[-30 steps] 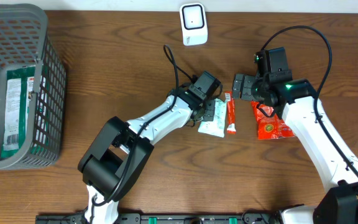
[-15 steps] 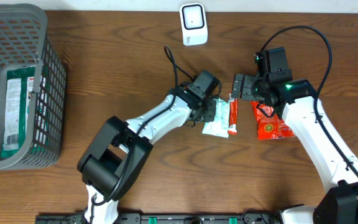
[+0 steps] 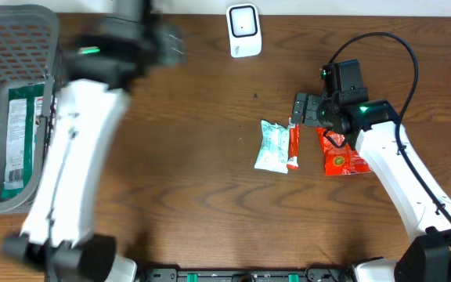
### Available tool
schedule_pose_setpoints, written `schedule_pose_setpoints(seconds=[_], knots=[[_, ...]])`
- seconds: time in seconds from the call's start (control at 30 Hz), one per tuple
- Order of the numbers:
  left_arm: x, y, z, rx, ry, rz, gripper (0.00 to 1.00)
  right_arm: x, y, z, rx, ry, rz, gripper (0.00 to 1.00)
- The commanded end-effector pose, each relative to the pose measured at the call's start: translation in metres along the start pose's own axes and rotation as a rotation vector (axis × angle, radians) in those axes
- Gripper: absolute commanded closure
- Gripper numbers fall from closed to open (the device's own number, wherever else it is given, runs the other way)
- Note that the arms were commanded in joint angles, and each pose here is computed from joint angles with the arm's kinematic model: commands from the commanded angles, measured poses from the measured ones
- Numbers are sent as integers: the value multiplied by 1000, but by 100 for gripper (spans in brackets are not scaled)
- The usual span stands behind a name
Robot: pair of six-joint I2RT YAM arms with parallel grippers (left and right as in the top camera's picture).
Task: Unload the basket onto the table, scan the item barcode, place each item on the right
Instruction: 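Swing the left gripper back into the basket and grasp the green glove pack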
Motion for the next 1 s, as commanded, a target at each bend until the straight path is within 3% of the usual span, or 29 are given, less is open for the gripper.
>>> schedule_pose_setpoints(seconds=[0.0, 0.23, 0.4, 0.77, 0.97], knots=[[76, 27, 44, -183, 106, 227, 24, -2, -1, 1, 0, 11, -13, 1], [204, 32, 69, -214, 342, 496, 20, -2, -1, 1, 0, 11, -13, 1], [263, -1, 57, -46, 371, 540, 10, -2, -1, 1, 0, 11, -13, 1], [318, -105, 2, 407, 305, 491, 3, -2, -1, 1, 0, 11, -13, 1], [328, -137, -19, 525, 292, 462, 2, -2, -1, 1, 0, 11, -13, 1]])
Point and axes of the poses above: each gripper's point midway between its finger pads, its own y axis back along the fingers, its own x axis along the line the jaws close on, z = x × y, the point moved 8 cm from there along y, back along the fingers, and after that the axes turned 14 degrees about y, right-handed, at the moved point
